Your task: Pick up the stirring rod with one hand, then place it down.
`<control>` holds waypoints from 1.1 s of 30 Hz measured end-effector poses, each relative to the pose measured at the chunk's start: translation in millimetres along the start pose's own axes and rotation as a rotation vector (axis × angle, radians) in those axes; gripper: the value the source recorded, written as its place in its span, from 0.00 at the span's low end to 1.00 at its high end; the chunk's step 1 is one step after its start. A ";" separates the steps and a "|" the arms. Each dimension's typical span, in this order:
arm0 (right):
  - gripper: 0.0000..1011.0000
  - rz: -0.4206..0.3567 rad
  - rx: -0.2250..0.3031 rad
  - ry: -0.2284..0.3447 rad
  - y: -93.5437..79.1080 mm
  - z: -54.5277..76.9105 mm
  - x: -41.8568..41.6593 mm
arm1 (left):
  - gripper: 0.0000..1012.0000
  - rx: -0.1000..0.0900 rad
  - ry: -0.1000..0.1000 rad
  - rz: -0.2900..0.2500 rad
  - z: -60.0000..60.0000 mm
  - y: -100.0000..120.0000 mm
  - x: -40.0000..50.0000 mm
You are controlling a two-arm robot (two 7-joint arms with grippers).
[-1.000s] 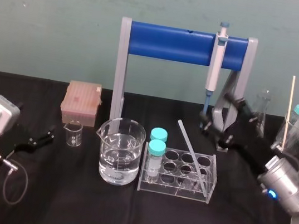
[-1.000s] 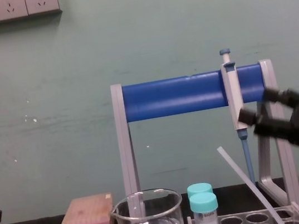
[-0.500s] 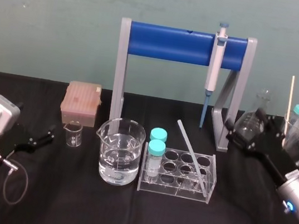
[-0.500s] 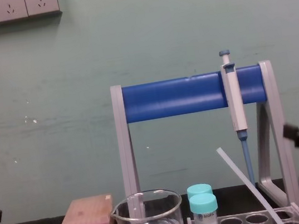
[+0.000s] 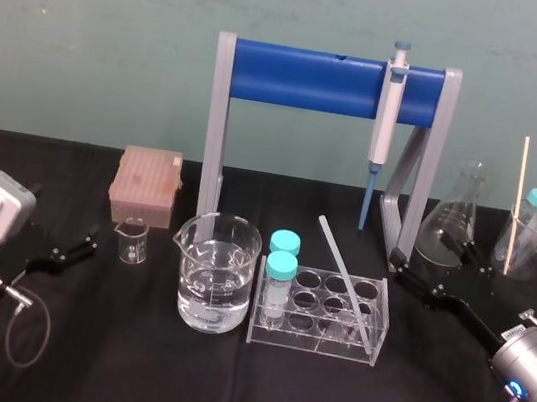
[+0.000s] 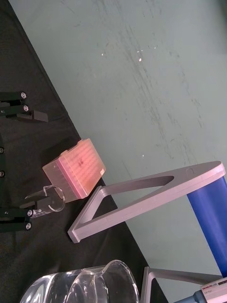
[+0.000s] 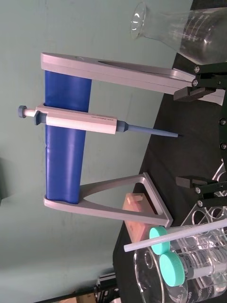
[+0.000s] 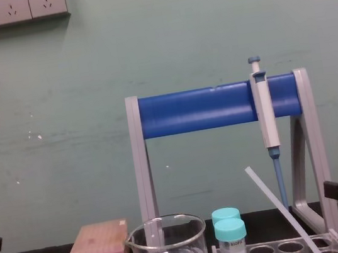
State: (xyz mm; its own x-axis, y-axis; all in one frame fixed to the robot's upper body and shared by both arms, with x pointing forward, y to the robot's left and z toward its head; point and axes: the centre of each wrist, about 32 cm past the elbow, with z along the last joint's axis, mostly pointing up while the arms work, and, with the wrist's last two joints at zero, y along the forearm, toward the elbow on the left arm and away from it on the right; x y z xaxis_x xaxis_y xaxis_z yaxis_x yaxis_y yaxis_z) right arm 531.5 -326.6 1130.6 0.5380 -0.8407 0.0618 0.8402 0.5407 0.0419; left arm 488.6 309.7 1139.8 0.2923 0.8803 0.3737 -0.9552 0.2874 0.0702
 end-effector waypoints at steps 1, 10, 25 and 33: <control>0.99 0.000 0.001 -0.001 0.0 0.1 0.0 | 0.99 0.000 0.000 0.000 0.0 0.0 0.0; 0.99 0.000 0.011 -0.003 0.2 0.2 0.1 | 0.99 0.000 0.000 0.000 0.0 0.0 0.0; 0.99 -0.001 0.017 -0.004 0.5 0.5 0.4 | 0.99 0.000 0.000 0.000 0.0 0.0 0.0; 0.99 -0.001 0.019 -0.003 0.5 0.5 0.4 | 0.99 0.000 0.000 0.000 0.0 0.0 0.0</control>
State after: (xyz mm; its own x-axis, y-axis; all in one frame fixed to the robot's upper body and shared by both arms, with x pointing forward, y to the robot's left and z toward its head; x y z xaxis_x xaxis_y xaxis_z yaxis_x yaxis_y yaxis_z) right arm 532.1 -326.7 1131.1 0.5372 -0.8410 0.0649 0.8391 0.5406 0.0607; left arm 488.6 309.7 1139.8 0.2923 0.8803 0.3737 -0.9552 0.2874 0.0702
